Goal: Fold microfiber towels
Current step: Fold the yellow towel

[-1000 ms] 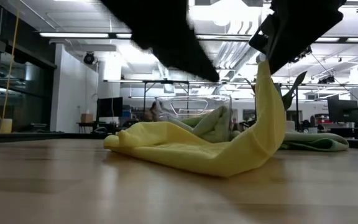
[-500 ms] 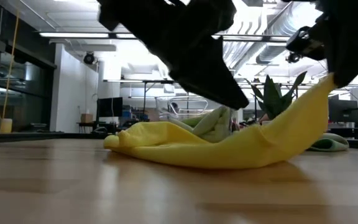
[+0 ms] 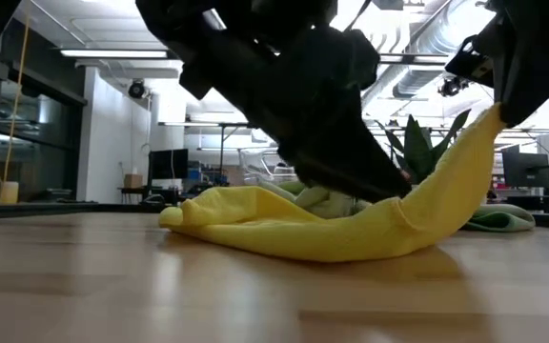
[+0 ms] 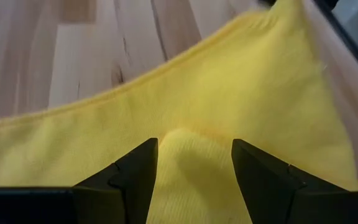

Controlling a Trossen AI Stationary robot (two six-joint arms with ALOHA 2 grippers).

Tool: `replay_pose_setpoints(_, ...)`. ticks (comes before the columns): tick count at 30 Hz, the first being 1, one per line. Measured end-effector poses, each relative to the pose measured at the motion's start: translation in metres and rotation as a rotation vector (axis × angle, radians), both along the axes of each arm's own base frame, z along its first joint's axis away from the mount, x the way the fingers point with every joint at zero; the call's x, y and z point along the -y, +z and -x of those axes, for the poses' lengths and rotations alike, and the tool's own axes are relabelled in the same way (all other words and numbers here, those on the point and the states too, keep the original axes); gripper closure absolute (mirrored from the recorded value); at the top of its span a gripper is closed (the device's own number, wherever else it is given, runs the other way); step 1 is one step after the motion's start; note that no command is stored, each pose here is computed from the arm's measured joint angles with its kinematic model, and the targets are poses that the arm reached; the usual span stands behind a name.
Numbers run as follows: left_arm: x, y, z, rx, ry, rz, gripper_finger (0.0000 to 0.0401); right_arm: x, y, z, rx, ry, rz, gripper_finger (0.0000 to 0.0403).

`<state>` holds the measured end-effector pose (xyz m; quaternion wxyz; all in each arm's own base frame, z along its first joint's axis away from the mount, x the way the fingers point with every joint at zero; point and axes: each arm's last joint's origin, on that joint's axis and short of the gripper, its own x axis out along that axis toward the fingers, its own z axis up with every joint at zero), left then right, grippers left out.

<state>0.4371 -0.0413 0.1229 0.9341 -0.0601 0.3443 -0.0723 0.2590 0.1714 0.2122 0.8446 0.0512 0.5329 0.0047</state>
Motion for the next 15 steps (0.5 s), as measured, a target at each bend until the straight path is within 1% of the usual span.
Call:
replay_pose_setpoints(3,0.003,-0.005,0.000,-0.011,0.010,-0.013,0.0204,0.000,0.000,-0.001,0.004,-0.002,-0.002,0.0403)
replay_pose_setpoints(9,0.006,-0.016,0.000,-0.036,0.089,-0.026,0.0204,0.000,0.001,-0.002,0.014,-0.004,-0.006,0.0403)
replay_pose_setpoints(11,0.008,-0.018,0.000,-0.044,0.094,-0.028,0.0209,0.000,0.001,-0.002,0.016,-0.004,-0.007,0.0403)
replay_pose_setpoints(13,0.010,-0.018,0.000,-0.038,0.101,-0.040,0.0226,0.000,0.001,-0.002,0.019,-0.003,-0.009,0.0403)
replay_pose_setpoints(15,0.013,-0.018,0.000,-0.031,0.106,-0.063,0.0259,0.000,0.001,-0.002,0.021,-0.004,-0.007,0.0403)
